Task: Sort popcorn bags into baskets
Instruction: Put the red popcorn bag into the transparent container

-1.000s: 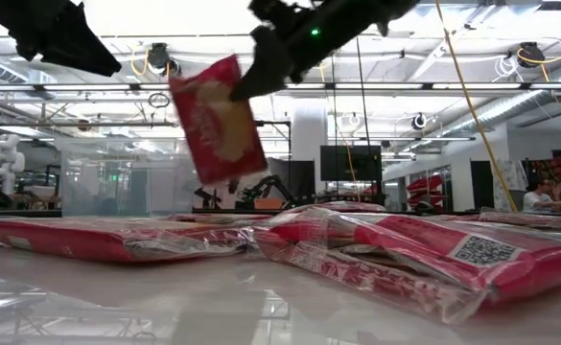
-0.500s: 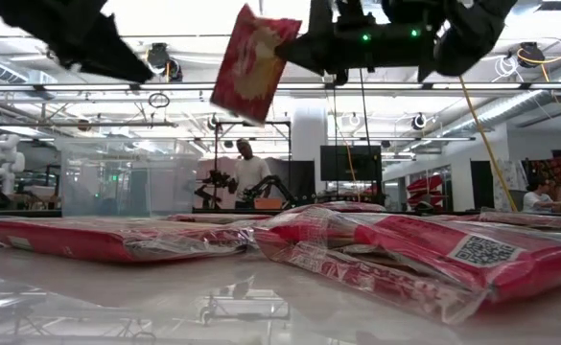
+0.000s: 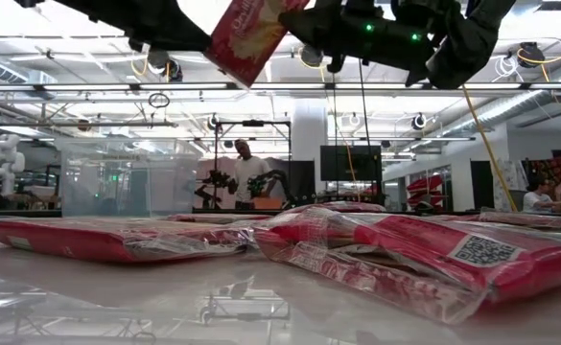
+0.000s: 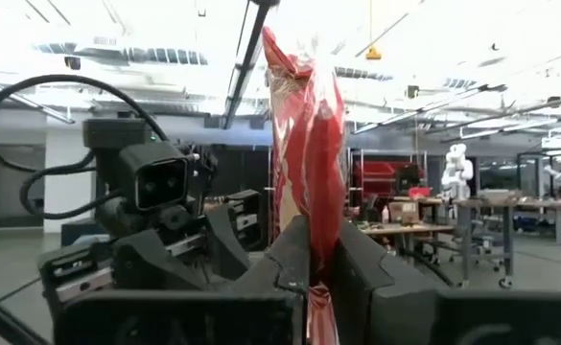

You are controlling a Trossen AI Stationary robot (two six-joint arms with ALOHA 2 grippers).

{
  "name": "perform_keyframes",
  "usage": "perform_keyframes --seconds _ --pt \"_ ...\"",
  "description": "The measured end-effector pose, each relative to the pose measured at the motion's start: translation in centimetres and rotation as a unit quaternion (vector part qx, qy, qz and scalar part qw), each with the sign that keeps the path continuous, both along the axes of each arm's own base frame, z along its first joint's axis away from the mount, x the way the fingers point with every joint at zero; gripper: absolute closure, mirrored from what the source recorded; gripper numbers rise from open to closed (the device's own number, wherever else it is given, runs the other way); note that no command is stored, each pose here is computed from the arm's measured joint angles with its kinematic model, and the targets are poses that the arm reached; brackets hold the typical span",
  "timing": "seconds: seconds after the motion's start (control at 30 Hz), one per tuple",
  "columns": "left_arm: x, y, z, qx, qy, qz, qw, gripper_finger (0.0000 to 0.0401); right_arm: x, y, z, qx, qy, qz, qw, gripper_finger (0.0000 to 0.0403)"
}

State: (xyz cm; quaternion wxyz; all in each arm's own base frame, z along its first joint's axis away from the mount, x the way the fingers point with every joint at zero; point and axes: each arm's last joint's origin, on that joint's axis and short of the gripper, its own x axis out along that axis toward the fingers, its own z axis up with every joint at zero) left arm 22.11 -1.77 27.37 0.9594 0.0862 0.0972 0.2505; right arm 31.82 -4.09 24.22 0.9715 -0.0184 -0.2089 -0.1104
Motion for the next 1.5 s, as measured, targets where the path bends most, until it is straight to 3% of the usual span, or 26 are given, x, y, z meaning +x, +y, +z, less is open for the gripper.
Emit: perform_keyframes --seconds 0.17,0.43,0.53,0.67,0.83,1.0,1.2,1.5 --pt "-1.0 0.7 0.7 -0.001 0.001 -0.013 1.000 0.0242 0.1 0.5 0.0 -0.003 -0.001 0.022 1.000 0.0393" --pt "-3.3 0.7 1.2 -0.044 0.010 -0.059 0.997 0.0239 0.0 1.7 0.4 -0.016 -0.021 0.055 0.998 0.0393" --pt "-3.2 0.5 1.1 -0.062 0.016 -0.099 0.993 0.0225 0.0 2.2 0.5 -0.024 -0.026 0.077 0.996 0.0393" --pt "-2.6 0.4 0.8 -0.062 0.014 -0.107 0.992 0.0193 0.0 2.6 0.5 -0.025 -0.029 0.084 0.996 0.0393" --pt "-1.3 0.2 1.2 -0.039 -0.017 -0.138 0.990 0.0154 0.0 2.7 0.6 -0.024 -0.030 0.088 0.995 0.0393" --pt "-0.5 0.1 1.2 -0.003 -0.027 -0.142 0.989 0.0144 0.0 2.8 0.5 -0.023 -0.029 0.105 0.994 0.0393" --pt "-0.3 0.1 1.3 0.022 -0.023 -0.146 0.989 0.0196 0.0 2.9 0.5 -0.026 -0.027 0.112 0.993 0.0393" --pt "-0.5 0.1 1.5 0.037 -0.023 -0.148 0.988 0.0346 0.2 2.8 0.2 -0.023 -0.007 0.111 0.994 0.0393"
